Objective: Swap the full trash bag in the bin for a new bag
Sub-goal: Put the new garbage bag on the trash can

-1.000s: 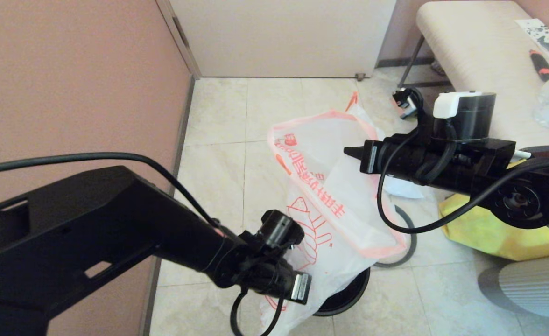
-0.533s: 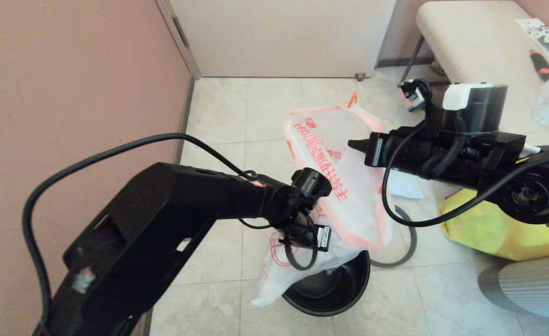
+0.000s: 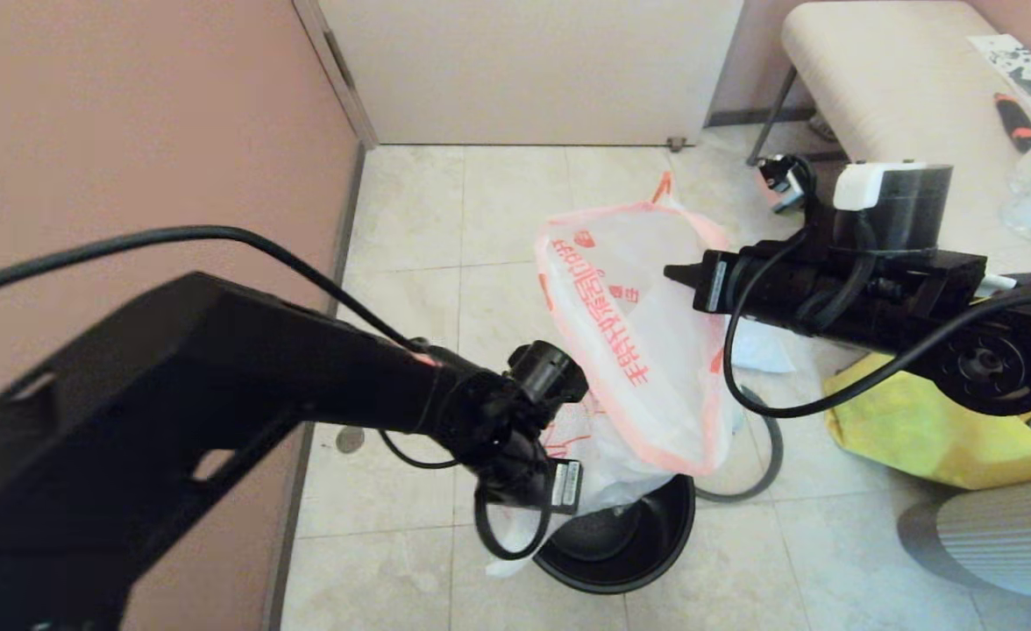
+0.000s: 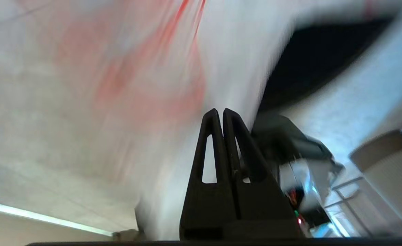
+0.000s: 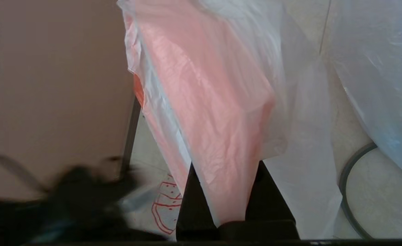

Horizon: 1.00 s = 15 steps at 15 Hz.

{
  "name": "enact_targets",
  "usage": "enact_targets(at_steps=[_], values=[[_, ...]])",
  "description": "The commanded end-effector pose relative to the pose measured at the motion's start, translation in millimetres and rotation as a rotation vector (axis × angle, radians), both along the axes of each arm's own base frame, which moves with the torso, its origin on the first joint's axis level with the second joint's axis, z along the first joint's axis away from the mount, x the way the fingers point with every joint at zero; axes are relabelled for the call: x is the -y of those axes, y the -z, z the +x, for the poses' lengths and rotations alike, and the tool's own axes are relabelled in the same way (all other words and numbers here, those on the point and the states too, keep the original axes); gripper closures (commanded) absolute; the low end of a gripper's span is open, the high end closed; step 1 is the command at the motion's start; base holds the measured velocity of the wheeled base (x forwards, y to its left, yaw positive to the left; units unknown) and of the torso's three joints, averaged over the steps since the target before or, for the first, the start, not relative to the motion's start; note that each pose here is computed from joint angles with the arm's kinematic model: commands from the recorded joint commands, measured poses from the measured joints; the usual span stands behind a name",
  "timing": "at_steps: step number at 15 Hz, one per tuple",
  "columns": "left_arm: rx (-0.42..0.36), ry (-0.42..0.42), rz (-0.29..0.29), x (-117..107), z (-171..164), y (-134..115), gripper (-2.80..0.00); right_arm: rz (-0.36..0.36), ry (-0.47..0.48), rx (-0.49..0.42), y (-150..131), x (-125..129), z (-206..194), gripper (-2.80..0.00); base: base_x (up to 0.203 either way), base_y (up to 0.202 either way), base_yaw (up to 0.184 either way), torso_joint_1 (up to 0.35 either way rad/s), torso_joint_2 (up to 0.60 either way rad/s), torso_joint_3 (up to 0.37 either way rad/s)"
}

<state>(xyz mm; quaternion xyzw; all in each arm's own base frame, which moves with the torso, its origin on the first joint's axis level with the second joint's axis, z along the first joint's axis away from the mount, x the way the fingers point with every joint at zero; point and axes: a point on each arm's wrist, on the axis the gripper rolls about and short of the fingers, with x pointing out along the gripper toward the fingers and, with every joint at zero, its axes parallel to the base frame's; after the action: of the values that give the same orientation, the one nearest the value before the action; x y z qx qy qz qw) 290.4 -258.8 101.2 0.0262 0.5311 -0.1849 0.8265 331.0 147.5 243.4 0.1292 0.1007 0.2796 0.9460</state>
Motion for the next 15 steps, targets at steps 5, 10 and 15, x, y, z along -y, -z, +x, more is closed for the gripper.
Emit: enact_targets(at_steps=[5, 10, 15], values=[[0.081, -0.077, -0.101, -92, -86, -20, 0.0, 0.001, 0.0, -0.001, 1, 0, 1, 0.0, 0.0, 0.0, 0.0, 0.0, 0.0, 0.0], [0.101, -0.156, -0.047, -95, -69, 47, 0.0, 0.001, -0.005, -0.001, 1, -1, 0, 0.0, 0.0, 0.0, 0.0, 0.0, 0.0, 0.0], [0.143, -0.14, -0.051, -61, -35, 74, 0.0, 0.006, -0.006, 0.006, -2, 0, -1, 0.0, 0.0, 0.0, 0.0, 0.0, 0.0, 0.0]])
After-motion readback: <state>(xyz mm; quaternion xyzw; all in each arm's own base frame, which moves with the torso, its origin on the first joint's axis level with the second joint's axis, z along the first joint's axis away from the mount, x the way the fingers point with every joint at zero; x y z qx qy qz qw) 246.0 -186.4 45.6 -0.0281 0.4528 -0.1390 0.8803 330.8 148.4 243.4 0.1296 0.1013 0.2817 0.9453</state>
